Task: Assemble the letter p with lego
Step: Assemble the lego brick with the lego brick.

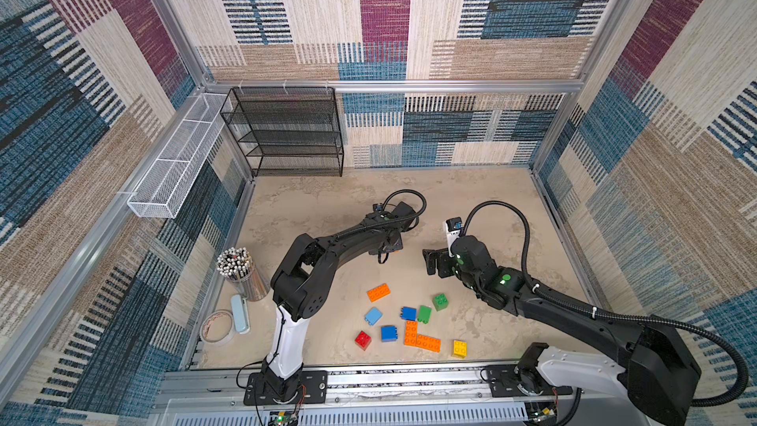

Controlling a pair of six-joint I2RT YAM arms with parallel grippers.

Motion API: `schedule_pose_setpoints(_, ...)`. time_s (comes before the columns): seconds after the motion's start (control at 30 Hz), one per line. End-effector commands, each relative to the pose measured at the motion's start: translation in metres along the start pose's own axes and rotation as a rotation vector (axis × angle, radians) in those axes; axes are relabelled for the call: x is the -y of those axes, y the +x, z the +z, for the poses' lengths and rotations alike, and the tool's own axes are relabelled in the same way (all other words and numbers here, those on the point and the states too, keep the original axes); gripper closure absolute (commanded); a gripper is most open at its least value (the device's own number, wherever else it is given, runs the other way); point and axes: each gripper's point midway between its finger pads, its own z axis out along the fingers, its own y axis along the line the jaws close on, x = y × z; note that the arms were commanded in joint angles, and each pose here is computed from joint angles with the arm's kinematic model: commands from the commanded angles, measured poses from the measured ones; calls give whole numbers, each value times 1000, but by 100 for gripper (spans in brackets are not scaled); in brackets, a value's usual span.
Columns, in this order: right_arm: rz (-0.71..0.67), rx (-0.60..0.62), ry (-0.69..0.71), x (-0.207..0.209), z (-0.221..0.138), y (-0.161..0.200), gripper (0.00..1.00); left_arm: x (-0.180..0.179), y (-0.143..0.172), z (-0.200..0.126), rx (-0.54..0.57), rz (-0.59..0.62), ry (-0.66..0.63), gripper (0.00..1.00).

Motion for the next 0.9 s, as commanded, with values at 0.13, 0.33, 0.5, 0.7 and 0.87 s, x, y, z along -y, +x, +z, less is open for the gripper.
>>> schedule_pose_setpoints(0.13,19,45,-5,-1,-9,-16,0,-8,25,18,-72,54,-20,100)
schedule_pose_setpoints(0.33,50,62,6,3,-20,-23,0,-17,44,26,-146,79,-1,100)
schedule_pose_setpoints(0.5,84,35,11,5,-23,-19,0,-26,49,28,-230,106,-19,100)
schedule_pose_setpoints(0.7,117,-23,-1,5,-24,-3,0,-36,33,7,-242,162,-77,100)
schedule_pose_setpoints(0.87,141,-82,-82,-6,-30,13,0,-44,30,-5,-211,181,-75,100)
